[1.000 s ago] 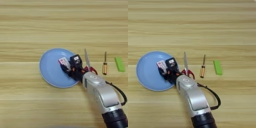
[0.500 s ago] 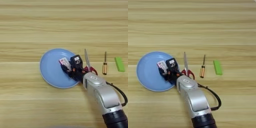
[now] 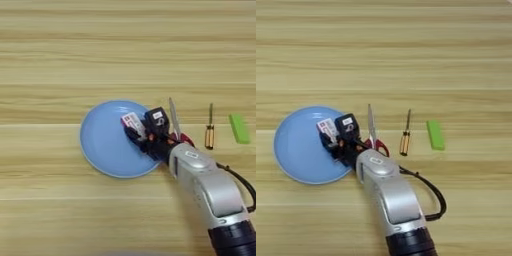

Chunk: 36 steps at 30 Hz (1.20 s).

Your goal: Move the objects on the table

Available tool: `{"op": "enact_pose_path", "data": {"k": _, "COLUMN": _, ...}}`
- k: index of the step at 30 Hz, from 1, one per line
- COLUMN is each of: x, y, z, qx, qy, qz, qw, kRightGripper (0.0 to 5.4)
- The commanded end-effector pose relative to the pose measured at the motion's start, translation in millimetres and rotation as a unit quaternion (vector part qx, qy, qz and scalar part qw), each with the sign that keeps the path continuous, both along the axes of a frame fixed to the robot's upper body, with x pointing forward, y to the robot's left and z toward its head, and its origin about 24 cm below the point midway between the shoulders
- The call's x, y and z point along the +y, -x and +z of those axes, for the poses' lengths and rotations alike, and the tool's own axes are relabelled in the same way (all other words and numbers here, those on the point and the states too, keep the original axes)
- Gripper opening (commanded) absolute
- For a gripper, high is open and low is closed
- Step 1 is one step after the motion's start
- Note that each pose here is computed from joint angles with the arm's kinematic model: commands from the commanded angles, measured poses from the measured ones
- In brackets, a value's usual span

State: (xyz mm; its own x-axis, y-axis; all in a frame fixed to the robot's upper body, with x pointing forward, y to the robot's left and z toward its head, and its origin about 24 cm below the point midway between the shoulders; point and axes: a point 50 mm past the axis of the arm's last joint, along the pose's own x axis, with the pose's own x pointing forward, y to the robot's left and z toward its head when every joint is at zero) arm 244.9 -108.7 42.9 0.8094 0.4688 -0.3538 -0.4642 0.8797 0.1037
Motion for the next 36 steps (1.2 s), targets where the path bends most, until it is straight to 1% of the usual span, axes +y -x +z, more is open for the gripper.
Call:
{"op": "enact_pose_path", "data": {"k": 1, "x": 0.0, "y": -10.1, "z": 31.9, "qx": -0.074, "qy": -0.014, "qz": -0.001, "qw": 0.9971, "kRightGripper": 2.09}}
{"op": "enact_pose_path", "data": {"k": 9, "x": -13.2, "y": -11.1, "z": 44.4, "qx": -0.099, "qy": -0.012, "qz": -0.022, "qw": 0.9948, "kRightGripper": 2.09}}
{"op": "enact_pose_path", "data": {"k": 16, "x": -27.6, "y": -12.4, "z": 47.1, "qx": -0.106, "qy": -0.006, "qz": -0.045, "qw": 0.9934, "kRightGripper": 2.09}}
{"op": "enact_pose_path", "data": {"k": 29, "x": -72.4, "y": -16.2, "z": 52.6, "qx": -0.116, "qy": 0.012, "qz": -0.113, "qw": 0.9868, "kRightGripper": 2.09}}
{"op": "enact_pose_path", "data": {"k": 36, "x": -96.4, "y": -20.6, "z": 51.3, "qx": -0.120, "qy": 0.038, "qz": -0.157, "qw": 0.9796, "kRightGripper": 2.09}}
